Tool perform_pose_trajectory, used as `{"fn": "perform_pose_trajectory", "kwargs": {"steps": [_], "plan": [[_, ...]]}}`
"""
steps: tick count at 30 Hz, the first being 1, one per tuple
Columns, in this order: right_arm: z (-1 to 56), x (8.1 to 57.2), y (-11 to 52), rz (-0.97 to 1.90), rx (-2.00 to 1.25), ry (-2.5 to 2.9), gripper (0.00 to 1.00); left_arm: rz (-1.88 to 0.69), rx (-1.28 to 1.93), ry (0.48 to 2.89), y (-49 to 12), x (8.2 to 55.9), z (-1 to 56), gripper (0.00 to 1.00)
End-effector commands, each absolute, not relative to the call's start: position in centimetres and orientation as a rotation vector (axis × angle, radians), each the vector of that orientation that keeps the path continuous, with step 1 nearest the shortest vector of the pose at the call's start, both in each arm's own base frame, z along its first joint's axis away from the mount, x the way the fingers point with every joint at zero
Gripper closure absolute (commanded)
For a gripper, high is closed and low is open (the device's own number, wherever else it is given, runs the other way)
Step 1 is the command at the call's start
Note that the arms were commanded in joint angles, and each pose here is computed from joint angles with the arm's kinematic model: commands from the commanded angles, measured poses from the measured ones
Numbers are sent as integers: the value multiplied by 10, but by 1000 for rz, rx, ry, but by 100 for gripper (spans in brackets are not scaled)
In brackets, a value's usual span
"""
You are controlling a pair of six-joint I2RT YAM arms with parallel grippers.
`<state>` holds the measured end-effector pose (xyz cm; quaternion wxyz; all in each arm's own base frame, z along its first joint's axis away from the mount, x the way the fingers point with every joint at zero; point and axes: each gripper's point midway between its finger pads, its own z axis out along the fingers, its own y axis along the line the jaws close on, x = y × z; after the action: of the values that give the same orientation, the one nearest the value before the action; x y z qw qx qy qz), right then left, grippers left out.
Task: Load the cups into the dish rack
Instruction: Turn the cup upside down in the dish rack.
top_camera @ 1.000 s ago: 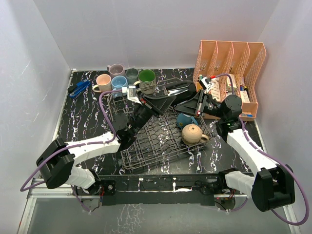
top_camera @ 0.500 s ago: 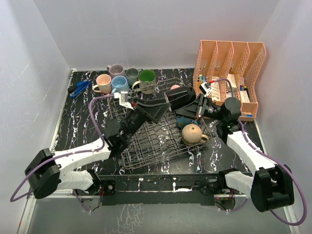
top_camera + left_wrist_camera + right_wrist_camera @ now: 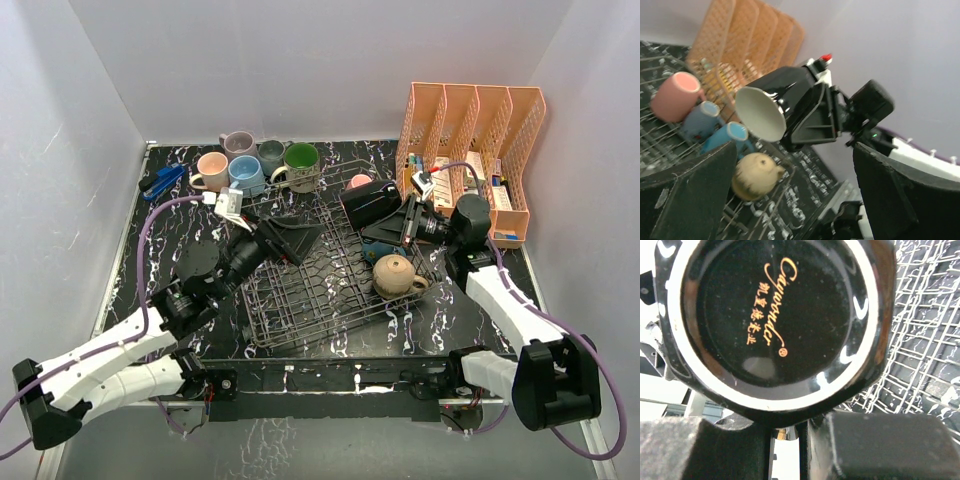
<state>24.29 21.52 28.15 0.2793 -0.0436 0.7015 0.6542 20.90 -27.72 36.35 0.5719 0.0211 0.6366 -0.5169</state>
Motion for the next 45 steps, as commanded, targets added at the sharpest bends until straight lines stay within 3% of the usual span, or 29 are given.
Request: {"fn": "perform_pose_trajectory", "kwargs": {"steps": [1,9,21,28,45], "plan": [[313,258,214,1598,-342,1725,92,-927,125,1689,-249,214,338,3],[303,287,222,1407,-563,1718,92,-644,182,1805,-211,233,338,3],[305,356,243,1026,-776,1673,92,-961,-73,1939,-168,308,310,3],[285,390,253,911,-760,1733,92,-992,-108,1829,-157,291,326,3],[227,442,274,698,-619,1805,92,-1044,-246,1864,-148,255,290,3]]}}
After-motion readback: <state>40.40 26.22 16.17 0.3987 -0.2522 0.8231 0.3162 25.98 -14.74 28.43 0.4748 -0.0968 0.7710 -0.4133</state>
